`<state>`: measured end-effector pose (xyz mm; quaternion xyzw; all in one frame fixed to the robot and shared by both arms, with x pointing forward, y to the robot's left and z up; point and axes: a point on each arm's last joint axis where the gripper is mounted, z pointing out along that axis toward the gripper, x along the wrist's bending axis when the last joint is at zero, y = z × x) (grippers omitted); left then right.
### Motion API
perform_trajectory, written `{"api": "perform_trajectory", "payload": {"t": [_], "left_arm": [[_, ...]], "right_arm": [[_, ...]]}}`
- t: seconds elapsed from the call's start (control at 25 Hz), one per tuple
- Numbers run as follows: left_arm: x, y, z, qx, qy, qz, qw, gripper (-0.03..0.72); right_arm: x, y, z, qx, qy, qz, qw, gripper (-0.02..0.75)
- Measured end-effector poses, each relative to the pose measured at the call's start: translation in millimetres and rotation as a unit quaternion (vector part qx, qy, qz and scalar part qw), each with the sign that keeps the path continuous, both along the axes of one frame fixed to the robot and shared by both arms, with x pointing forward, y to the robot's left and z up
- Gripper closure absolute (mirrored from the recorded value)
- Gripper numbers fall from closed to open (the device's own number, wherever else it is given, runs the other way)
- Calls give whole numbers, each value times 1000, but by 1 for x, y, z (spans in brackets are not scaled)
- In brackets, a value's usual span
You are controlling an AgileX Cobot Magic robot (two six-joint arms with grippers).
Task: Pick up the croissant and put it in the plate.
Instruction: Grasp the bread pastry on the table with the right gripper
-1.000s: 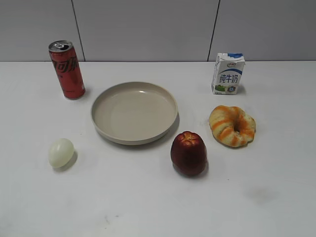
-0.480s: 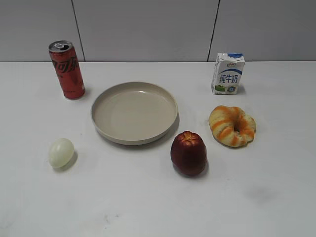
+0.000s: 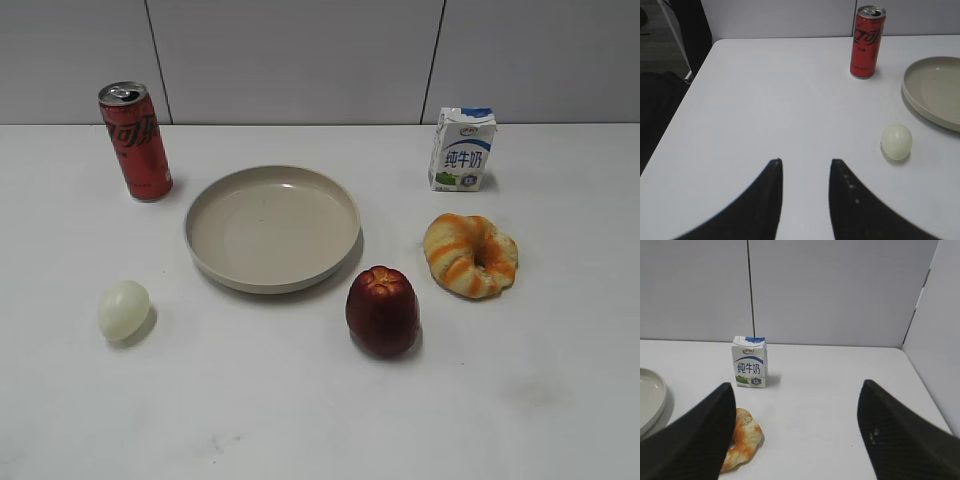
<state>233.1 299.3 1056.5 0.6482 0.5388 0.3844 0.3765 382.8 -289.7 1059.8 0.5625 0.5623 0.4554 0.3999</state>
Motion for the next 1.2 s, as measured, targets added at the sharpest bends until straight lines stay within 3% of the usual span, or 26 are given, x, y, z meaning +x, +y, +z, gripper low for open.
{"api": "perform_trajectory", "payload": {"t": [0.24, 0.56, 0.76, 0.96, 1.12, 1.2], "left_arm": [[0, 0, 0, 0, 0, 0, 1000, 459], [0, 0, 0, 0, 0, 0, 1000, 459], [0, 0, 0, 0, 0, 0, 1000, 459], [0, 0, 0, 0, 0, 0, 1000, 459], [0, 0, 0, 0, 0, 0, 1000, 459], [0, 0, 0, 0, 0, 0, 1000, 459]], "right_arm": [[81, 10, -28, 3, 159, 8, 987, 164], [162, 75, -73, 12, 358, 87, 929, 127], [199, 106, -109, 24, 422, 102, 900, 115], [222, 124, -140, 21, 449, 109, 887, 125], [229, 127, -156, 31, 465, 94, 880, 207], [230, 127, -161, 32, 470, 89, 878, 309]]}}
